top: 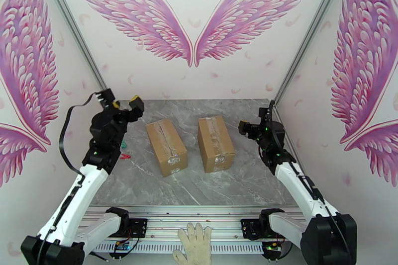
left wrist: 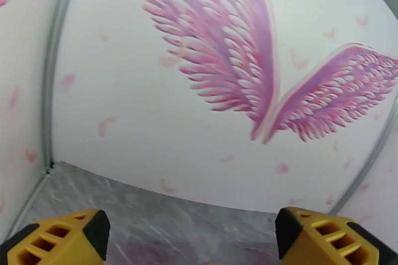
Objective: Unpack the express box
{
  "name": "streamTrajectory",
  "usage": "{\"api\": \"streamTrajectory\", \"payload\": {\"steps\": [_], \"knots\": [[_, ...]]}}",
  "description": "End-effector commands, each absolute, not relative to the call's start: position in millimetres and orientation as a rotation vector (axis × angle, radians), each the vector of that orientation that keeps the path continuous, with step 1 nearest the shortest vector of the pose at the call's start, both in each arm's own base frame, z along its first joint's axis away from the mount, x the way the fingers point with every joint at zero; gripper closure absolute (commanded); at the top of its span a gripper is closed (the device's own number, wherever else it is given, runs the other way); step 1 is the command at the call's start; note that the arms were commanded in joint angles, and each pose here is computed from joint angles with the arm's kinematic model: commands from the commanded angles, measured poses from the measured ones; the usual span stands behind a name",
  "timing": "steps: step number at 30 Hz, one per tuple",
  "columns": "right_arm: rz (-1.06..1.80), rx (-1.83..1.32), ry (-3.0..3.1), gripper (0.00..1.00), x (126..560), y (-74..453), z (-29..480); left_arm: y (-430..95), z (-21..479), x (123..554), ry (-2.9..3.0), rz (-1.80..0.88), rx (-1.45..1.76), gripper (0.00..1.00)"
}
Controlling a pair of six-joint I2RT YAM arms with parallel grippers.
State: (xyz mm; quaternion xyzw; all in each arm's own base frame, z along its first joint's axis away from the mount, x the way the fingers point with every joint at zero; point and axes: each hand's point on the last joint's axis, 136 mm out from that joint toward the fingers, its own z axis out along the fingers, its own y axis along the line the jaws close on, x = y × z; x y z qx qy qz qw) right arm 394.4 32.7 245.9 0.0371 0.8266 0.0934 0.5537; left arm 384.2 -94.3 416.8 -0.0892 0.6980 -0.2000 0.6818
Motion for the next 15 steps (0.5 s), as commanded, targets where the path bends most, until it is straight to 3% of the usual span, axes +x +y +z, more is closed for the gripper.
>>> {"api": "streamTrajectory", "payload": {"steps": [1, 9, 15], "knots": [[0.374, 0.129, 2.185, 0.06, 377, 52, 214, -165, 368, 402, 1.821, -0.622, -0.148, 0.08], [0.472, 0.195, 2.26, 0.08, 367, 61, 197, -312, 328, 432, 2.061, -0.829, -0.165, 0.08], [0.491, 0.227, 2.35, 0.08, 357, 63, 177, -335, 272, 439, 2.216, -0.875, -0.347, 0.07]]}}
